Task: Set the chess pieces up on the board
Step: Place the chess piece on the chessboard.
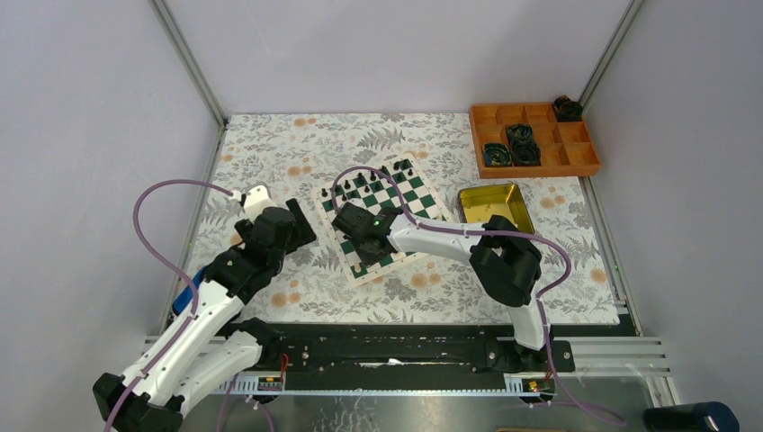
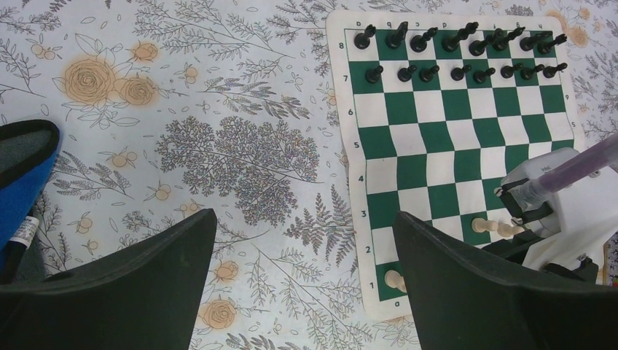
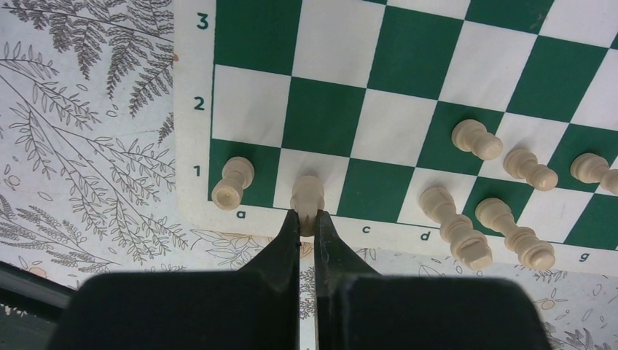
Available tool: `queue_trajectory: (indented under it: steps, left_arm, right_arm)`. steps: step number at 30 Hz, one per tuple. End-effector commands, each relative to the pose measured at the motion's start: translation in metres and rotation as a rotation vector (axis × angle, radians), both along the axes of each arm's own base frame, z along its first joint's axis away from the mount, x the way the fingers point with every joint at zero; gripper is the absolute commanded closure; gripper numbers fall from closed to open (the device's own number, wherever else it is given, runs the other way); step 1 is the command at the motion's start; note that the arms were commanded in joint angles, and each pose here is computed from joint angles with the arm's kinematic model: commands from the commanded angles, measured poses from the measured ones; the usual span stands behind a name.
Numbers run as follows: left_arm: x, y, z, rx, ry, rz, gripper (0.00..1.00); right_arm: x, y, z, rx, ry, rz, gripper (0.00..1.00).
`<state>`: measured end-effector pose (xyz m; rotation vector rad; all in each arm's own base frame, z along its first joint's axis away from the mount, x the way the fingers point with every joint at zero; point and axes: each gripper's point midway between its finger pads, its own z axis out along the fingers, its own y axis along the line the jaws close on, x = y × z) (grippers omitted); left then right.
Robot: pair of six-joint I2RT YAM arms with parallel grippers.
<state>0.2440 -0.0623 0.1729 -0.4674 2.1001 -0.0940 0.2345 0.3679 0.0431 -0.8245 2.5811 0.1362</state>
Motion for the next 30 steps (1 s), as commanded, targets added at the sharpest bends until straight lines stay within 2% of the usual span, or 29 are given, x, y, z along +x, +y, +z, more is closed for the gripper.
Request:
queue_trajectory:
  steps: [1, 5, 10, 20, 30]
  left_arm:
    - [0.001, 0.0, 0.001, 0.005, -0.011, 0.007, 0.01]
    - [0.002, 0.0, 0.0, 0.006, -0.009, 0.006, 0.01]
    - [0.003, -0.002, -0.001, 0.004, -0.008, 0.002, 0.01]
    - [0.002, -0.002, -0.002, -0.002, -0.003, 0.001, 0.01]
    - [0.003, -0.003, -0.001, -0.004, -0.007, 0.0, 0.01]
  right_arm:
    - [0.004, 0.014, 0.017, 0.063, -0.003, 0.015, 0.99]
    - [0.001, 0.013, 0.013, 0.057, 0.015, 0.017, 0.85]
    - [0.0, 0.009, 0.01, 0.05, 0.018, 0.013, 0.75]
    - [0.002, 0.004, 0.014, 0.059, 0.004, 0.01, 0.7]
    - [0.03, 0.004, 0.083, 0.139, -0.124, -0.021, 0.67]
